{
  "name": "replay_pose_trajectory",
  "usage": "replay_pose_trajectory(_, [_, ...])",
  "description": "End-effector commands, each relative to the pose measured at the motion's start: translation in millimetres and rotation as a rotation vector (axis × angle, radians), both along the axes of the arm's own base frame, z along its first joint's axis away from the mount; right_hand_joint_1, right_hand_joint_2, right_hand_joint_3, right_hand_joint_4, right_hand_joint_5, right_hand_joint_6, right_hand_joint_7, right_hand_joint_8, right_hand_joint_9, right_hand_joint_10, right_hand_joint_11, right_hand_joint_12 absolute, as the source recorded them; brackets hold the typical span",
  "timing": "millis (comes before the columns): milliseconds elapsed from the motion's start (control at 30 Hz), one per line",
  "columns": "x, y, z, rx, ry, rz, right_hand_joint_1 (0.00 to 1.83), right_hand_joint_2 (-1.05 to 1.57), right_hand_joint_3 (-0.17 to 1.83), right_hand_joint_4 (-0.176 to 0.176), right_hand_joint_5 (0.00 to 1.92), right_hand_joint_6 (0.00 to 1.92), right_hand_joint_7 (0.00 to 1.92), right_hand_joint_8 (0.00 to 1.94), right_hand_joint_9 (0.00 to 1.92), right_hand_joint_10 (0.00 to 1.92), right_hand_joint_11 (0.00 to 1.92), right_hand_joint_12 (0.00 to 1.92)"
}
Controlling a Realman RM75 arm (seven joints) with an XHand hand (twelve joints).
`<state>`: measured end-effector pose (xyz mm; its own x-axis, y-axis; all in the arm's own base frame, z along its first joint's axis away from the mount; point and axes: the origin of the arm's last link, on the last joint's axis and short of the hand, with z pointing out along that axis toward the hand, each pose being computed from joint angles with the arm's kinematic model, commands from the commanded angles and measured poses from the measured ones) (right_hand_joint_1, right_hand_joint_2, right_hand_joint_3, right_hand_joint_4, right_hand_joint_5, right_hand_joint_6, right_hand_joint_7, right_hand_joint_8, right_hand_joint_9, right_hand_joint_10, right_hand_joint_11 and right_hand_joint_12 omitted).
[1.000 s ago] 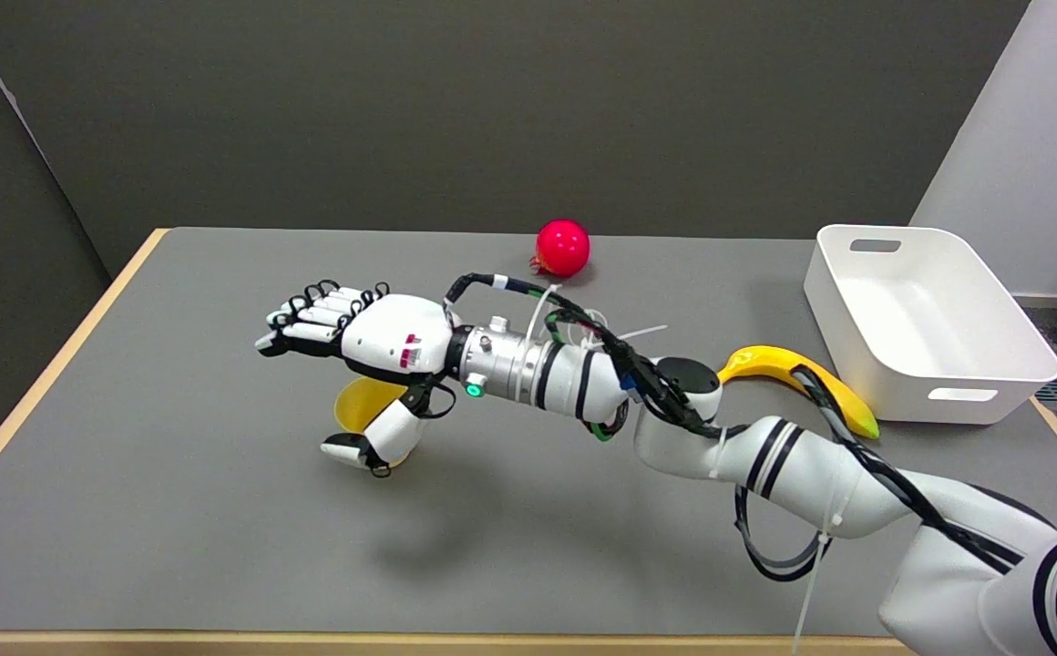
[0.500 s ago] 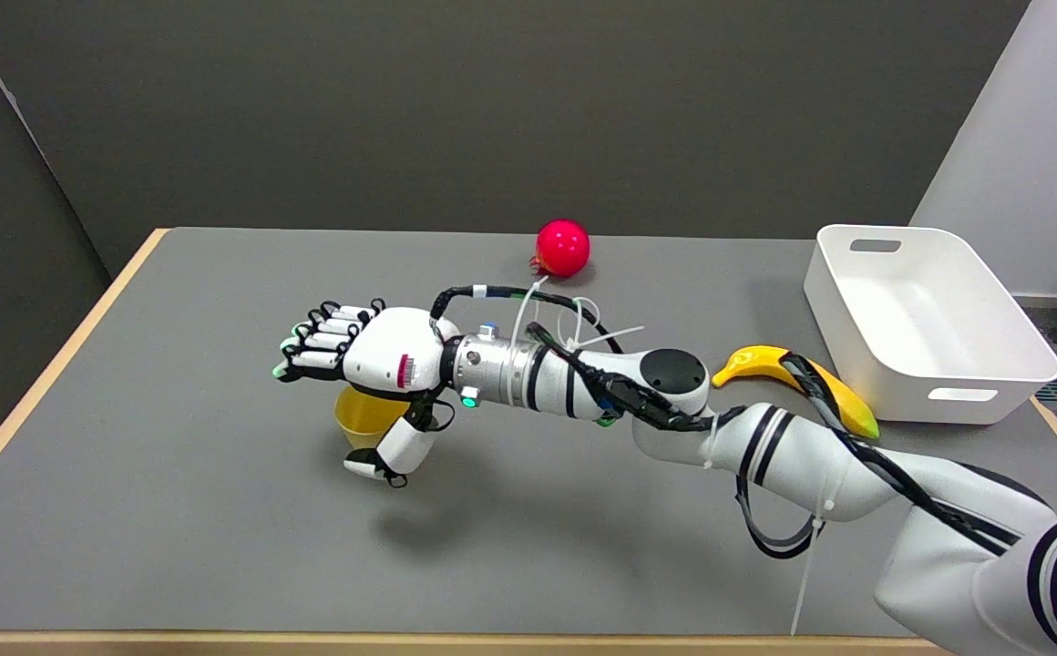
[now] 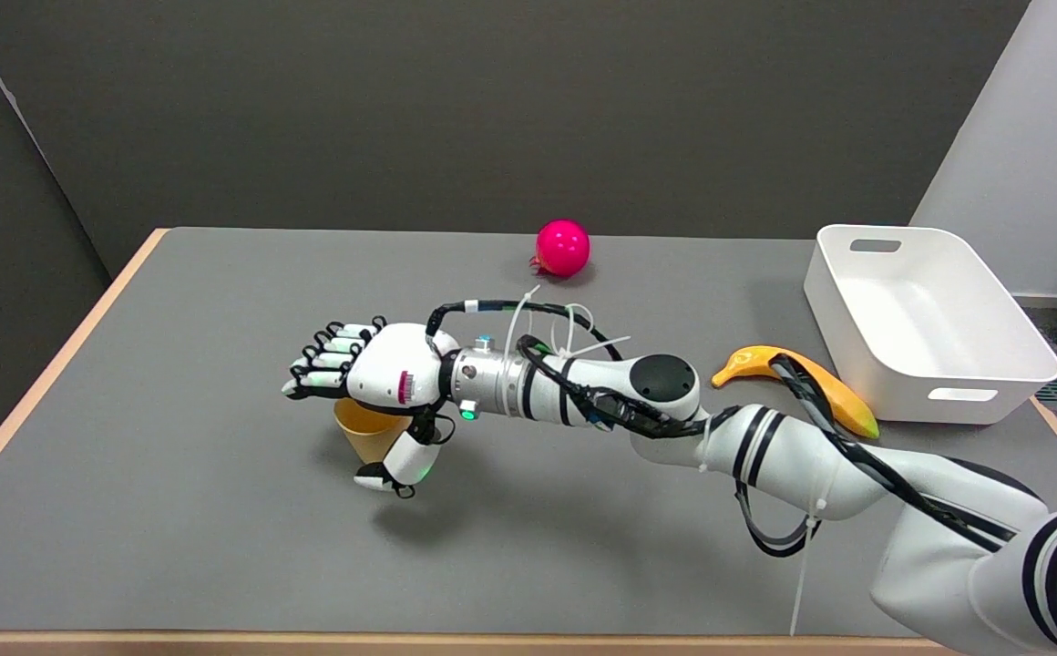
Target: Pick up the yellow cup.
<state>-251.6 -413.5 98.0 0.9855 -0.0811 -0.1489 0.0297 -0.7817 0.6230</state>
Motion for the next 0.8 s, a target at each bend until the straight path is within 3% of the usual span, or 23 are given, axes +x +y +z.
replay_pose_trajectory(33, [-9.7,-0.2,1.2,-0.006,0.037,-0.009,0.58,0.61,0.97,0.000,0.18,0.46,0.22,0.37,0.13,0.68,0.05,1.06])
replay_pose_trajectory(167, [-8.7,-1.2,1.6,-0.009,0.037,-0.006,0.61,0.68,0.95,-0.004,0.28,0.56,0.38,0.46,0.33,0.83,0.20,1.31])
replay_pose_trajectory(267, [-7.8,-1.7,1.8,-0.011,0.034,-0.004,0.72,0.74,0.88,-0.023,0.39,0.80,0.55,0.63,0.48,1.04,0.32,1.60])
replay_pose_trajectory(367, [-7.6,-1.9,2.0,-0.011,0.032,-0.004,0.74,0.81,0.87,-0.058,0.45,1.07,0.65,0.87,0.60,1.18,0.23,1.91])
replay_pose_trajectory(433, [-7.5,-1.8,2.0,-0.011,0.032,-0.005,0.74,0.83,0.84,-0.065,0.47,1.13,0.66,0.95,0.64,1.21,0.20,1.92])
replay_pose_trajectory(500, [-7.3,-1.7,1.9,-0.009,0.031,-0.004,0.92,1.19,0.34,-0.057,0.58,1.64,0.67,1.28,0.77,1.36,0.06,1.92])
replay_pose_trajectory(567, [-6.5,-2.2,2.0,-0.009,0.031,-0.002,0.93,1.18,0.36,-0.067,0.58,1.65,0.65,1.41,0.76,1.46,0.04,1.92])
replay_pose_trajectory(633, [-6.2,-2.5,2.3,-0.011,0.030,-0.002,0.94,1.13,0.48,-0.088,0.59,1.68,0.51,1.78,0.62,1.88,0.00,1.92])
replay_pose_trajectory(800, [-4.7,-3.5,3.5,-0.017,0.005,-0.018,0.90,0.99,0.80,-0.049,0.62,1.81,0.44,1.94,0.61,1.92,0.00,1.92])
